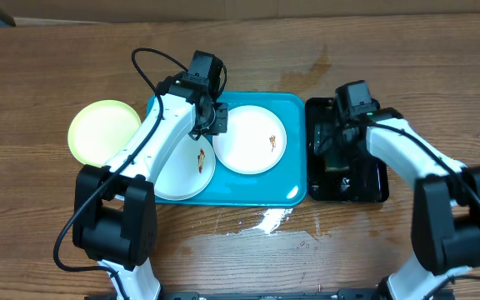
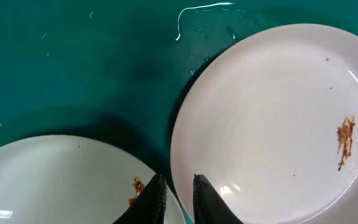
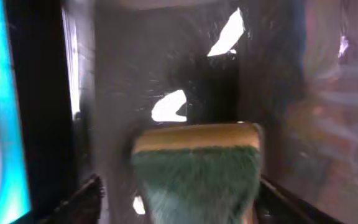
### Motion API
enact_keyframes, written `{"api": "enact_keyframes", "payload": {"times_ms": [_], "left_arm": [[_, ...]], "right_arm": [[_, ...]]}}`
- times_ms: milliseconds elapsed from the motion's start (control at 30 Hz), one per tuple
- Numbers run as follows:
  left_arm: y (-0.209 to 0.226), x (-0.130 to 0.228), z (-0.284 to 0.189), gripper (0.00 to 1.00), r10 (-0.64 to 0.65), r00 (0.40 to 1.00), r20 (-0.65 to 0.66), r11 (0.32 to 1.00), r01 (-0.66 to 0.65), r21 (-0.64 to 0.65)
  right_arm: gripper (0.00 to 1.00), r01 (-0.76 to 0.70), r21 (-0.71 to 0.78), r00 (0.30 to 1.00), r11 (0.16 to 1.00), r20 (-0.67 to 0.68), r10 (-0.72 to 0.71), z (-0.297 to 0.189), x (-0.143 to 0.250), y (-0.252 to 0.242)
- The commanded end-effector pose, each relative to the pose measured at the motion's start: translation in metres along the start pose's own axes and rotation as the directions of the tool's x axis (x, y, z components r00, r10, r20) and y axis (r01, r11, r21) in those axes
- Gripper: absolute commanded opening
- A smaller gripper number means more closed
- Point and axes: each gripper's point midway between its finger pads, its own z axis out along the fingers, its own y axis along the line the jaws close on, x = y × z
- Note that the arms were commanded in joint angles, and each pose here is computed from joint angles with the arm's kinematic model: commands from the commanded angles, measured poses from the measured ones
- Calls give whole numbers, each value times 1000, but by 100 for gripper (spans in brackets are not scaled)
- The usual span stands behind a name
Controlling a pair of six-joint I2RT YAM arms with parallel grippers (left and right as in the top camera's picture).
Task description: Clean dirty plates on tray and stack at the side
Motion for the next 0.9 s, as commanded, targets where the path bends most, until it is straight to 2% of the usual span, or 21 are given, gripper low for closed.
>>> {"api": "enact_keyframes", "payload": {"times_ms": [0,133,233,267,300,333,367,400,500,667,767,867], "left_arm": [[-1,-3,8,18,3,1000,-4,1000,-3,-6],[0,-1,19,19,3,1000,-22,1000,-4,-11],[0,-2,26,20,3,1000,-20,1000,-3,-11],[-1,-4,28,22,3,1000,-17,1000,-3,-10],[-1,-5,29,24,3,1000,-13,1000,-3,-8],[-2,-6,30,29,3,1000,-8,1000,-3,-7],[-2,-8,30,34,3,1000,-1,1000,-3,-5],[-2,-9,30,38,3,1000,4,1000,-3,-3],[-3,-11,30,42,3,1000,11,1000,-3,-2],[-2,-9,36,41,4,1000,-1,1000,-4,-6],[-2,-6,44,40,6,1000,-18,1000,-7,-10],[-2,-1,54,38,8,999,-45,1000,-8,-8]], "right_arm": [[61,5,42,1000,999,11,-5,9,-2,-8],[33,0,109,997,994,74,-8,8,-16,-19],[33,-4,129,994,992,105,-10,7,-23,-22],[36,-5,127,994,992,108,-9,7,-24,-22],[59,-5,126,994,992,111,-9,7,-25,-22],[77,-4,123,994,992,112,-9,7,-25,-21],[89,-5,121,994,993,112,-9,6,-26,-20],[93,-5,122,994,993,111,-9,6,-26,-20],[95,-3,127,996,992,92,-8,2,-25,-20],[94,-24,144,999,989,28,20,-7,-17,-22],[88,-26,155,1000,988,-9,27,-9,-8,-24],[86,-25,158,999,987,-18,28,-9,-6,-25]]}}
